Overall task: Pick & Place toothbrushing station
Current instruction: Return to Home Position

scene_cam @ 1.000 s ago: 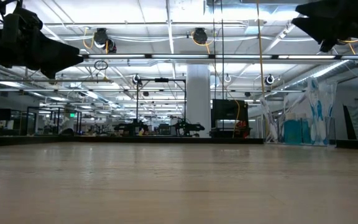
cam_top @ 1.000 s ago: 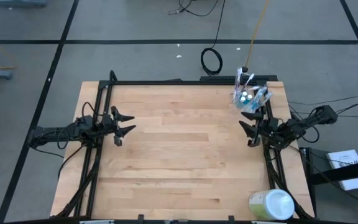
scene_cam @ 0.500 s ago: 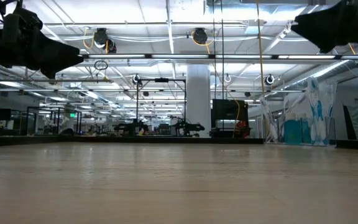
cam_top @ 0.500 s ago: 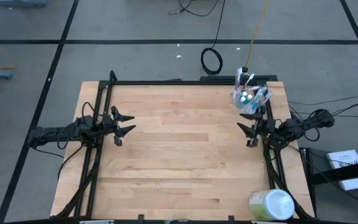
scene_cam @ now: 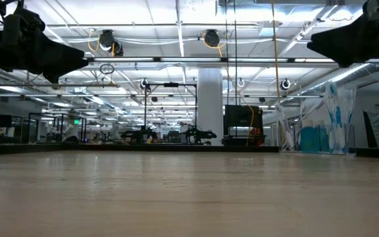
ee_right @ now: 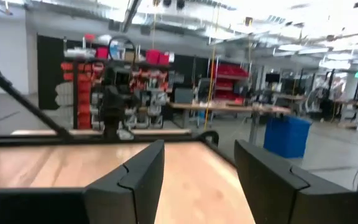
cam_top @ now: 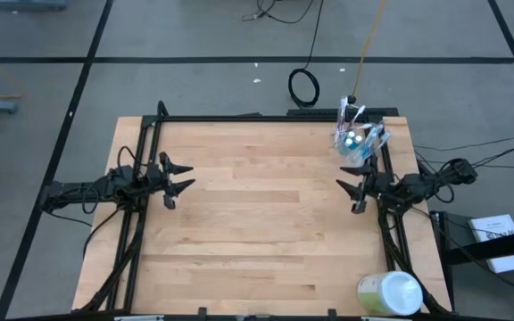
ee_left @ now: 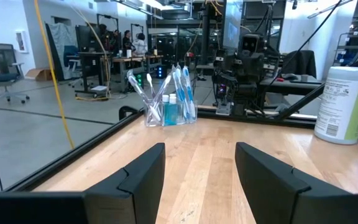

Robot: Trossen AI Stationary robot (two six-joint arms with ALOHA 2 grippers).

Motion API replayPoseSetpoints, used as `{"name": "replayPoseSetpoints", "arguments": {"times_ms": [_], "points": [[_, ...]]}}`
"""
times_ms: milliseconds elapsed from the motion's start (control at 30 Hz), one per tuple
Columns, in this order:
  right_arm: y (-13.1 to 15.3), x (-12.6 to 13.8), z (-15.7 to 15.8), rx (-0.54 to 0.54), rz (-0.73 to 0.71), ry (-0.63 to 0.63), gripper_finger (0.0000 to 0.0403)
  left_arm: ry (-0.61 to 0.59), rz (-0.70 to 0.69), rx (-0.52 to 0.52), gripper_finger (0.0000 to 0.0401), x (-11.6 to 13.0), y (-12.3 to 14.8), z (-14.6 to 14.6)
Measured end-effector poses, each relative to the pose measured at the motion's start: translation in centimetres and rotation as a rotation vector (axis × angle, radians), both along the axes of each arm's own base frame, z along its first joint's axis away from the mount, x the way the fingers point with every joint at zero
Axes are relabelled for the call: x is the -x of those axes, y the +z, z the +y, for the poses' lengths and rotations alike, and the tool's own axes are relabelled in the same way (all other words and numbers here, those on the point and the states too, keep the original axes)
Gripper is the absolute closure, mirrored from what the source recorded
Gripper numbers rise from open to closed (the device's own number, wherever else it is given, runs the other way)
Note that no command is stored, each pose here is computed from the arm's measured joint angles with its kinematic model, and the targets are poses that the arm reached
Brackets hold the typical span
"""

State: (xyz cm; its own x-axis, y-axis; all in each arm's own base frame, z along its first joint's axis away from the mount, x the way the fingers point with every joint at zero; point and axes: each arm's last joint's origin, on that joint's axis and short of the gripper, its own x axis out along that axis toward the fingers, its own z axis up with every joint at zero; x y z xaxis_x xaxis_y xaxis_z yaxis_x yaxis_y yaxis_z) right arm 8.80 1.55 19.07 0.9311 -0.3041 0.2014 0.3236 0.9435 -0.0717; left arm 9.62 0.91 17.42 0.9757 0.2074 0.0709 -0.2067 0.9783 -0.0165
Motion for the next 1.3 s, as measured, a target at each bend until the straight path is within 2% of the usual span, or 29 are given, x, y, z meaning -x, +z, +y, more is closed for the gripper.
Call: {"name": "replayPoseSetpoints", "arguments": {"times_ms": [200, 333, 467, 600, 667, 733, 1300], "points": [[-0.5, -0.1, 0.0, -0.066, 0.023, 0.016, 0.0216, 0.0, 0.0, 0.0, 0.0201, 0.0, 0.0, 0.0], [-1.5, -0.3, 0.2, -0.036, 0.127, 0.037, 0.0216, 0.0, 0.0, 0.0, 0.0201, 0.0, 0.0, 0.0], [-1.7, -0.4, 0.5, -0.024, 0.148, 0.127, 0.0216, -0.001, 0.0, 0.0, 0.0201, 0.0, 0.0, 0.0], [-1.7, -0.4, 0.5, -0.026, 0.146, 0.141, 0.0216, 0.006, -0.009, 0.001, 0.0201, 0.0, 0.1, 0.0], [-1.6, -0.4, 0.5, -0.03, 0.133, 0.141, 0.0216, 0.091, -0.073, 0.008, 0.0201, 0.0, 0.7, 0.3], [-1.5, -0.4, 0.5, -0.033, 0.126, 0.142, 0.0216, 0.143, -0.08, 0.013, 0.0201, 0.0, 0.9, 0.4], [-1.4, -0.4, 0.5, -0.036, 0.114, 0.146, 0.0216, 0.157, -0.112, 0.015, 0.0201, 0.0, 1.1, 0.4]]}}
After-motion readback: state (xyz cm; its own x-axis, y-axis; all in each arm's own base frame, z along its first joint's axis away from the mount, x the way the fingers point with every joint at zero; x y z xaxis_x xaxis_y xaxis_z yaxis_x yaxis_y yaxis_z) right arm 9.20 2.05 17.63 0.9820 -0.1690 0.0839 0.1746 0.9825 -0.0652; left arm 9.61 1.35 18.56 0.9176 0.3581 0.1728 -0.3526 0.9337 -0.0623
